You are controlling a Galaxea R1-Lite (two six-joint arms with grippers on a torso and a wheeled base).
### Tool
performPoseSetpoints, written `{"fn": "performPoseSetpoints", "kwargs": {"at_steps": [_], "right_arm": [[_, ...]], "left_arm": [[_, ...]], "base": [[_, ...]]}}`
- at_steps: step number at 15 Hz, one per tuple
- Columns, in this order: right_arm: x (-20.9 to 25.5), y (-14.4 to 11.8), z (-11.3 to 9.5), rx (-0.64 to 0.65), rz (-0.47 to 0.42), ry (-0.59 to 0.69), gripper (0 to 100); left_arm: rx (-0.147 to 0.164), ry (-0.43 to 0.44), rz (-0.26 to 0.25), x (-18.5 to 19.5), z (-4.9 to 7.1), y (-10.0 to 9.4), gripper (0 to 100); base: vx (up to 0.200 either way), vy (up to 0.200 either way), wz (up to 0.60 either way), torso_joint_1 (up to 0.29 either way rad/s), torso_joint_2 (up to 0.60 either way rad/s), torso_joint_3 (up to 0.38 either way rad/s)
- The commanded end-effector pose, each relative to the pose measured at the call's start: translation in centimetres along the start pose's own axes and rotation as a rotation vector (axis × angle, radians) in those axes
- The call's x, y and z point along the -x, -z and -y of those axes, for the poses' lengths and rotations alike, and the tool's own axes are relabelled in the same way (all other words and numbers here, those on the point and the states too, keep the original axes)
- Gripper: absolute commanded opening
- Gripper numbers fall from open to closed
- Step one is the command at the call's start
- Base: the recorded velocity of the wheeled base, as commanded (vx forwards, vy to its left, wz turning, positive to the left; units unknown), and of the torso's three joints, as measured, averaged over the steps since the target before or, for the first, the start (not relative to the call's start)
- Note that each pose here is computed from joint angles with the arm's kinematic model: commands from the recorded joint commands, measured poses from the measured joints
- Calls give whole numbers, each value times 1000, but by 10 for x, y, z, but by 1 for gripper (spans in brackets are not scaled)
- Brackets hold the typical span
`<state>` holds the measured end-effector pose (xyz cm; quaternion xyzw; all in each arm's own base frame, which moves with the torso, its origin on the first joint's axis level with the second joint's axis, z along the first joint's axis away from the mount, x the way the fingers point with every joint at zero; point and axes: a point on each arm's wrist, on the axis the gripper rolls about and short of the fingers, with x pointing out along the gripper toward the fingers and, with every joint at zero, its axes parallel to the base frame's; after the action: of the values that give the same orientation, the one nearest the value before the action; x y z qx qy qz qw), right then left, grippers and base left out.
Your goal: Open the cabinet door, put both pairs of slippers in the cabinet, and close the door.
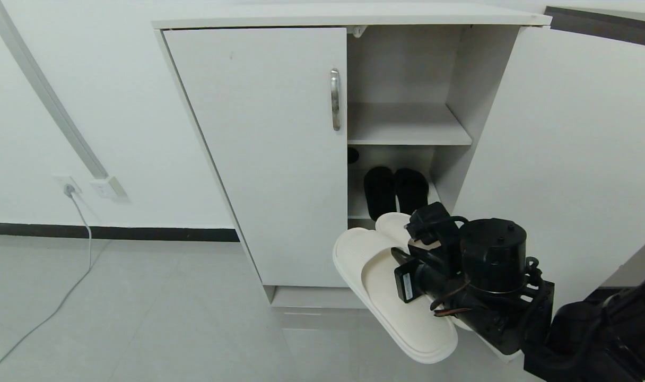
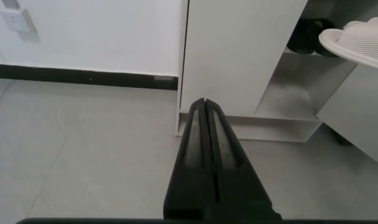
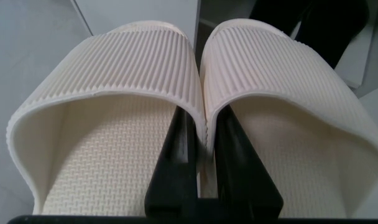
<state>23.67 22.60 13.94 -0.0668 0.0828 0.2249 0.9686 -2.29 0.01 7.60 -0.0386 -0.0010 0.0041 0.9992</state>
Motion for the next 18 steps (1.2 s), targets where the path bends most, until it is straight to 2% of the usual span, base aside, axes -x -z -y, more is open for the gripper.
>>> {"fn": "performPoseSetpoints", "kwargs": {"at_steps": [1,11,12,14,16,18], "right_arm": [[-4,3,-1,2,-6,4,0],[-14,3,-2,-1,25,25,0],[-22,-5,-5,-9,50,95,0],[-45,-20,-8,-66,58,325,0],[-46,-30,-11,-92,4,397,0],[-38,-54,-22,-144,14,447,0]], "left_arm": [[-1,-1,-2,0,0,0,0],[-1,-1,-2,0,0,0,0],[-1,-1,-2,0,0,0,0],[-1,-1,0,0,0,0,0],[-1,-1,-2,0,0,0,0],[-1,-1,0,0,0,0,0]], "base": [[0,0,0,0,0,0],[0,0,-60,0,0,0],[0,0,0,0,0,0],[0,0,0,0,0,0],[0,0,0,0,0,0],[0,0,0,0,0,0]]}}
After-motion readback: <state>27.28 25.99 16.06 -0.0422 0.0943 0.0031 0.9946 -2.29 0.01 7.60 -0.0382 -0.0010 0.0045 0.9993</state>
